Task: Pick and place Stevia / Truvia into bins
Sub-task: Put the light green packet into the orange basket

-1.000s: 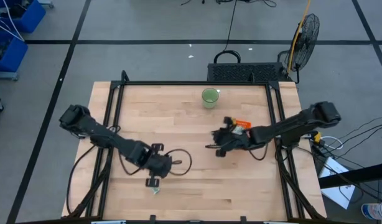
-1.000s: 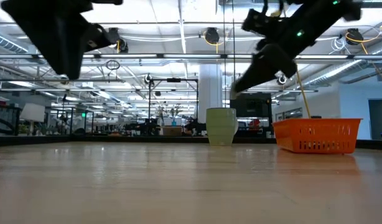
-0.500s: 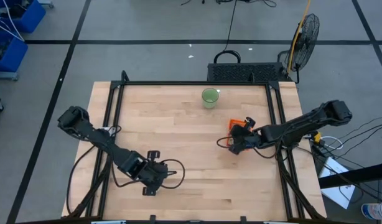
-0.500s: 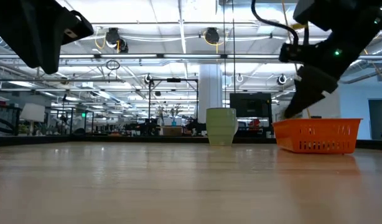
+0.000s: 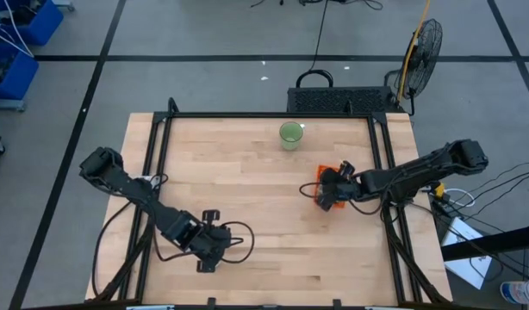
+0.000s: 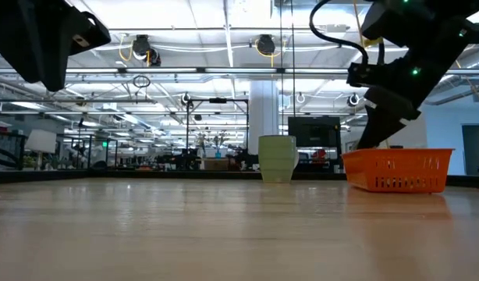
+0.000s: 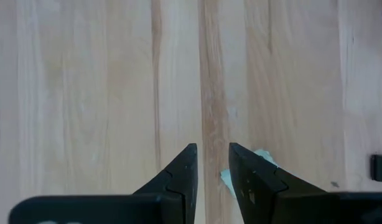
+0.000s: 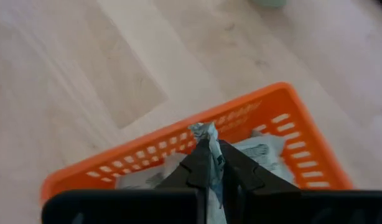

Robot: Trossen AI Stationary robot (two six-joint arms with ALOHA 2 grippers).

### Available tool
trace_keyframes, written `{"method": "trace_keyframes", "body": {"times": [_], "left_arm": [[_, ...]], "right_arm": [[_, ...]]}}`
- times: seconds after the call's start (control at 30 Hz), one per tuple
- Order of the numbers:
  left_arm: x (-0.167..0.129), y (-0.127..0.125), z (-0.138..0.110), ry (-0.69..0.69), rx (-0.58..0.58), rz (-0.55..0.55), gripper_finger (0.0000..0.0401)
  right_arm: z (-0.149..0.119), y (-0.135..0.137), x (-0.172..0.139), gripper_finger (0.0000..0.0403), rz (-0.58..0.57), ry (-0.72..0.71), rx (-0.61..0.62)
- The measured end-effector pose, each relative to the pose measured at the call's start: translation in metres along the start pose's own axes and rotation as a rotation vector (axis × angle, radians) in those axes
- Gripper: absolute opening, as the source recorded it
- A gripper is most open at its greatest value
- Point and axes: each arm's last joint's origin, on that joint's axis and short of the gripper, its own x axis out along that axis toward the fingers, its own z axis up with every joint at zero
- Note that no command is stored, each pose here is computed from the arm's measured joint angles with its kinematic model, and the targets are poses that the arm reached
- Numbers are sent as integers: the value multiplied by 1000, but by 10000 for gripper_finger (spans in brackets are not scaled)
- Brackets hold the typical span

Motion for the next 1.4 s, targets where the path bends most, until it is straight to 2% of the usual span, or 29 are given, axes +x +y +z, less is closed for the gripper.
{"method": "trace_keyframes", "body": {"times": [0.13,0.3,0.57,0.63,0.7,0.8,0.87,0.97,1.13,1.4], "left_arm": [[0,0,0,1,1,-1,97],[0,0,0,1,1,0,97],[0,-2,-1,1,6,-3,97],[-1,-4,-2,-1,17,-6,97],[-1,-7,-4,0,28,-11,97],[-2,-12,-7,-10,38,-4,97],[-3,-16,-9,-24,51,4,97],[-5,-22,-13,-35,64,0,97],[-7,-30,-17,-44,11,-17,97],[-1,-46,-29,-80,-74,37,97]], "right_arm": [[2,-1,1,24,3,1,27],[4,-5,3,59,-40,-16,66],[6,-9,6,106,-52,-9,27],[5,-8,3,110,-7,10,20],[5,-6,-2,111,86,37,21],[4,-1,-13,107,200,52,106],[2,2,-20,103,212,32,144],[1,4,-27,99,203,-13,139],[9,10,-36,98,260,-154,61],[56,28,-67,96,496,-697,-113]]}}
